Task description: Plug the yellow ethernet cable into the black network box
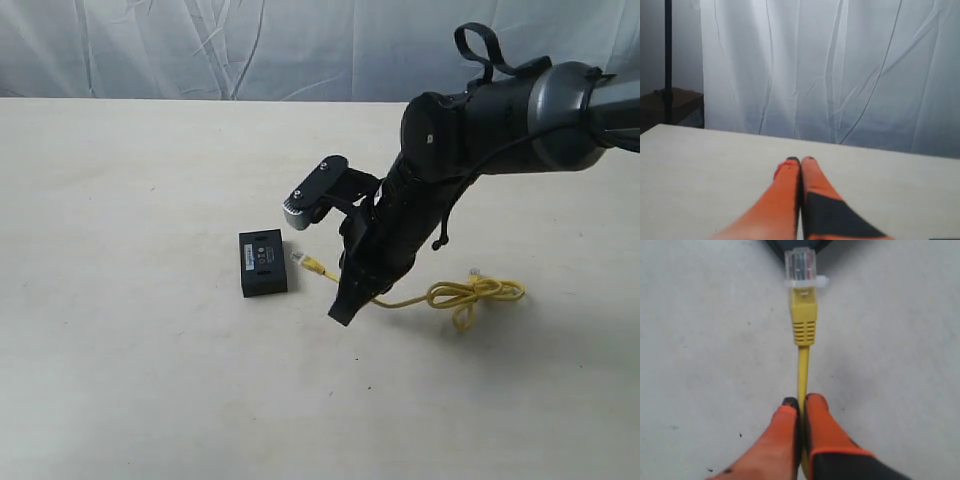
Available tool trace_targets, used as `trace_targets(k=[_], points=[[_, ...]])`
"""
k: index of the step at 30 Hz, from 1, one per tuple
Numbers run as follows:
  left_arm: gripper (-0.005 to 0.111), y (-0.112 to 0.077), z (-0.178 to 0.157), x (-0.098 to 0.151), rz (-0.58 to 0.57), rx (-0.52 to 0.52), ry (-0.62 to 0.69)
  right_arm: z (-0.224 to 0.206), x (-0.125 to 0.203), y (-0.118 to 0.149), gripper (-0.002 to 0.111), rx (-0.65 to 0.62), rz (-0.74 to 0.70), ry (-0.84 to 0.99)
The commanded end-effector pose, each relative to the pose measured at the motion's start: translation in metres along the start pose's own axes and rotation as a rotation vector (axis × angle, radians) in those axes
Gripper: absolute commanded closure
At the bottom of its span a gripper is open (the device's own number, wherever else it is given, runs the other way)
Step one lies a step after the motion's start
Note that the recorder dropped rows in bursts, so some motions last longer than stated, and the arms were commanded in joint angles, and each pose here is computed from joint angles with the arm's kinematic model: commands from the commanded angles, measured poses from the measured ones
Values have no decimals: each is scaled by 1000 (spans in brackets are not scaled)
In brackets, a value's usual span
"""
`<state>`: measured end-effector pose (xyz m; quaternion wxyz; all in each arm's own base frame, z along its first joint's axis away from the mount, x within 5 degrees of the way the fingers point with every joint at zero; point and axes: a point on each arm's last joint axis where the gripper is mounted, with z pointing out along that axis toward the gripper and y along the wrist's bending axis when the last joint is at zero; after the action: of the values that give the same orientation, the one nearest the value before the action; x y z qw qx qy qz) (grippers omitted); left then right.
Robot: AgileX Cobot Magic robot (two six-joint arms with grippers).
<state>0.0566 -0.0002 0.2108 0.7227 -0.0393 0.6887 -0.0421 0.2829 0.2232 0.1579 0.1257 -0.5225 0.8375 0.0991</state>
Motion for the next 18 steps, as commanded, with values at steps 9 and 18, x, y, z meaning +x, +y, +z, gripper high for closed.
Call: trace_targets(k=[9, 18], points=[[107, -7, 1, -26, -184, 23, 65, 5, 11, -8, 109, 59, -14, 110], [107, -13, 81, -61, 3, -4, 721, 16, 4, -11, 109, 110, -29, 51]])
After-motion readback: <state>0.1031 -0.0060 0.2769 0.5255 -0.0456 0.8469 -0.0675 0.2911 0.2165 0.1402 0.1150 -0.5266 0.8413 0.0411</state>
